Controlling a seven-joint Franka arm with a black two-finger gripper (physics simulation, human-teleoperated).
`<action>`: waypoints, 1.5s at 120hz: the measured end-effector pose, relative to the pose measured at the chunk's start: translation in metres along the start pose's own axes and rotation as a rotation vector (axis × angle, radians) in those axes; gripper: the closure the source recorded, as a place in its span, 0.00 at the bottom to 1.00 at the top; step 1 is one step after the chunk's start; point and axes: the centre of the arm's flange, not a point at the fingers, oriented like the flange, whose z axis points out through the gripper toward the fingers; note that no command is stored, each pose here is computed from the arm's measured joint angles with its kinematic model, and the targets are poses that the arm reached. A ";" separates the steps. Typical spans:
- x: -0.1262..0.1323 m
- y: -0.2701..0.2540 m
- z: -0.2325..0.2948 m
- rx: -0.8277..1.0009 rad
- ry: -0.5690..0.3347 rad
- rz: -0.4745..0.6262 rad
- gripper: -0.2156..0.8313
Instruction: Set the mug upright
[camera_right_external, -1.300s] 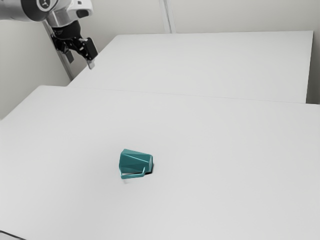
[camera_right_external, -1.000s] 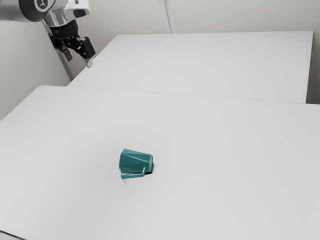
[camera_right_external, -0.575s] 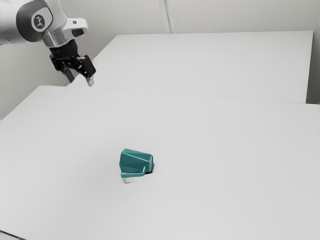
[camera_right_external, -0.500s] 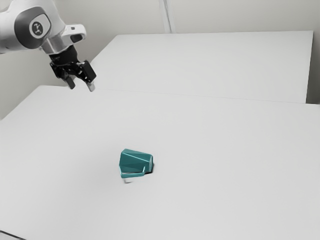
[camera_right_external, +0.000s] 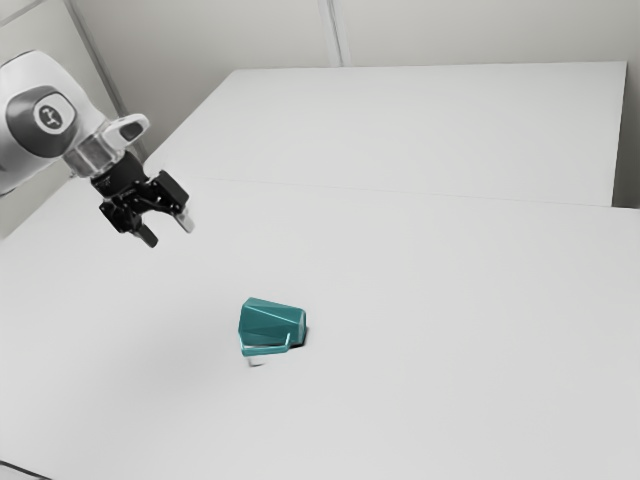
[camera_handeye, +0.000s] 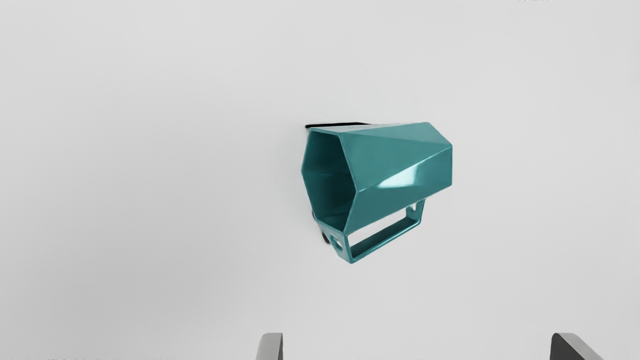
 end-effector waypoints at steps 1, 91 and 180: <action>-0.001 -0.001 0.001 -0.007 0.000 -0.005 0.23; -0.023 -0.048 0.102 -0.432 -0.005 -0.124 0.25; -0.022 -0.084 0.178 -0.600 0.074 -0.047 0.25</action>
